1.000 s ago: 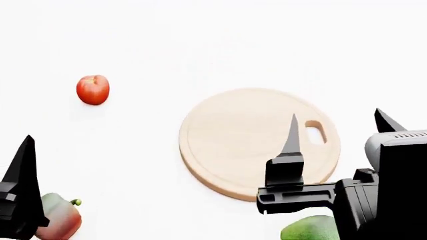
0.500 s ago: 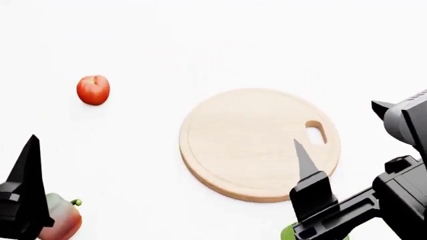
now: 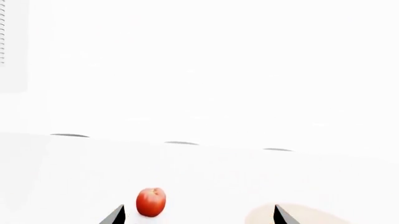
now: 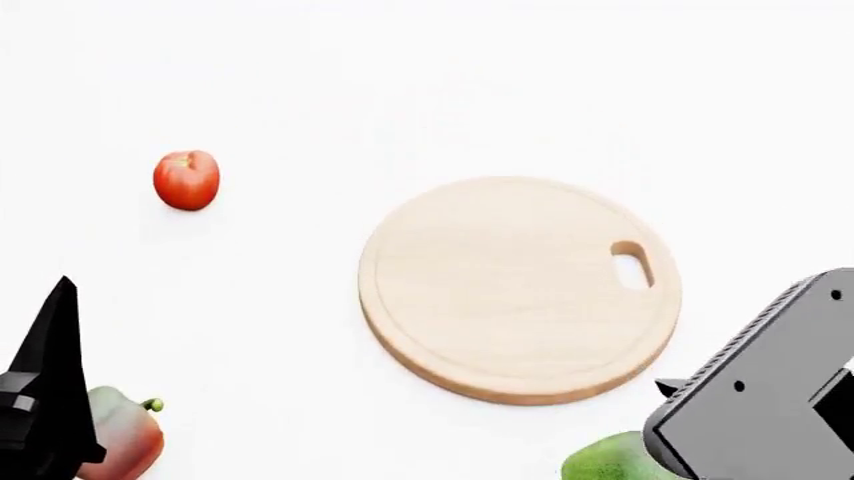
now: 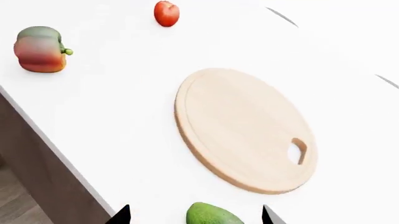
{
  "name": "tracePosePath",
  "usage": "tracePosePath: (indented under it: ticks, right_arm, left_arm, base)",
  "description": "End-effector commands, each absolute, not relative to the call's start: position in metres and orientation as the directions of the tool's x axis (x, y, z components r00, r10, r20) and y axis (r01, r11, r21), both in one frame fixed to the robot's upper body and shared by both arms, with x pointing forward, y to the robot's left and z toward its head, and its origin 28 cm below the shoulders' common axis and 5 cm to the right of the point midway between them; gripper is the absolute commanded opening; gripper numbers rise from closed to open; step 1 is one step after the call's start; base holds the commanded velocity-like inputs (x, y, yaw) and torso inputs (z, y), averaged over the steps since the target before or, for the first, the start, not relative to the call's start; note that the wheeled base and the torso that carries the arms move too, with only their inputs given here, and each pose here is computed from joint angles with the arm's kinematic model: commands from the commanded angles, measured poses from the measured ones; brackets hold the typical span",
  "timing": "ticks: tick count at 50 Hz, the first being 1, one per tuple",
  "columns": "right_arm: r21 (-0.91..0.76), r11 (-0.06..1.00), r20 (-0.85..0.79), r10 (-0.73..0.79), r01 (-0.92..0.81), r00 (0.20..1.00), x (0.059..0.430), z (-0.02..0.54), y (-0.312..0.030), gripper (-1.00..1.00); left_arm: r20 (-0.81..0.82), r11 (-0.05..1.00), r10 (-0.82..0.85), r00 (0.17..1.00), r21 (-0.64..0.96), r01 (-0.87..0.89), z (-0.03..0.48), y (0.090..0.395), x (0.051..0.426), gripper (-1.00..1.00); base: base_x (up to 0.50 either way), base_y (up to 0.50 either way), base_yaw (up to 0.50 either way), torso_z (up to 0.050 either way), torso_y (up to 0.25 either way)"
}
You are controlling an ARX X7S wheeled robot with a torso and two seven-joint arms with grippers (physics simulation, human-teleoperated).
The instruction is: Place the avocado, onion, tomato and bell pepper on the cutting board.
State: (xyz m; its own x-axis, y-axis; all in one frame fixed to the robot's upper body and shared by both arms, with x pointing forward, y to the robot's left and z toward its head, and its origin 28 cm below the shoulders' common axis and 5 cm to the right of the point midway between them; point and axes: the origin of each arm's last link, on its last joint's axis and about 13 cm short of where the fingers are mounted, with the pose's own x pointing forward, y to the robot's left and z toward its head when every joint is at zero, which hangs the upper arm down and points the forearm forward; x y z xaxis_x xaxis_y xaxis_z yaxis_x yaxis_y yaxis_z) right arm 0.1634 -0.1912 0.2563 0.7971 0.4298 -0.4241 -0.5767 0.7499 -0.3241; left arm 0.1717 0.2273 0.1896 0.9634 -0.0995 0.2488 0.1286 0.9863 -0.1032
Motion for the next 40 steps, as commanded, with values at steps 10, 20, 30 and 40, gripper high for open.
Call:
tracePosePath:
  ticks: [10, 20, 30, 40]
  right_arm:
    - [-0.358, 0.737, -0.501, 0.366, -0.573, 0.784, 0.186, 0.232, -0.201, 1.00]
    - [-0.425, 0.728, -0.542, 0.272, -0.538, 0.796, 0.202, 0.224, -0.218, 1.00]
    - [-0.458, 0.669, -0.571, 0.284, -0.586, 0.770, 0.214, 0.221, -0.215, 1.00]
    - [-0.474, 0.619, -0.588, 0.306, -0.626, 0.748, 0.229, 0.214, -0.208, 1.00]
  left_arm:
    - [0.238, 0.988, -0.094, 0.967, -0.101, 0.120, 0.188, 0.228, 0.168, 1.00]
    - [0.233, 0.988, -0.088, 0.968, -0.104, 0.114, 0.186, 0.228, 0.165, 1.00]
    - [0.232, 0.988, -0.088, 0.969, -0.105, 0.114, 0.187, 0.225, 0.160, 1.00]
    - [0.230, 0.988, -0.084, 0.970, -0.105, 0.110, 0.188, 0.225, 0.157, 1.00]
  base:
    - [0.00, 0.00, 0.00, 0.000, 0.000]
    - [0.00, 0.00, 0.00, 0.000, 0.000]
    - [0.00, 0.00, 0.00, 0.000, 0.000]
    - [0.00, 0.00, 0.00, 0.000, 0.000]
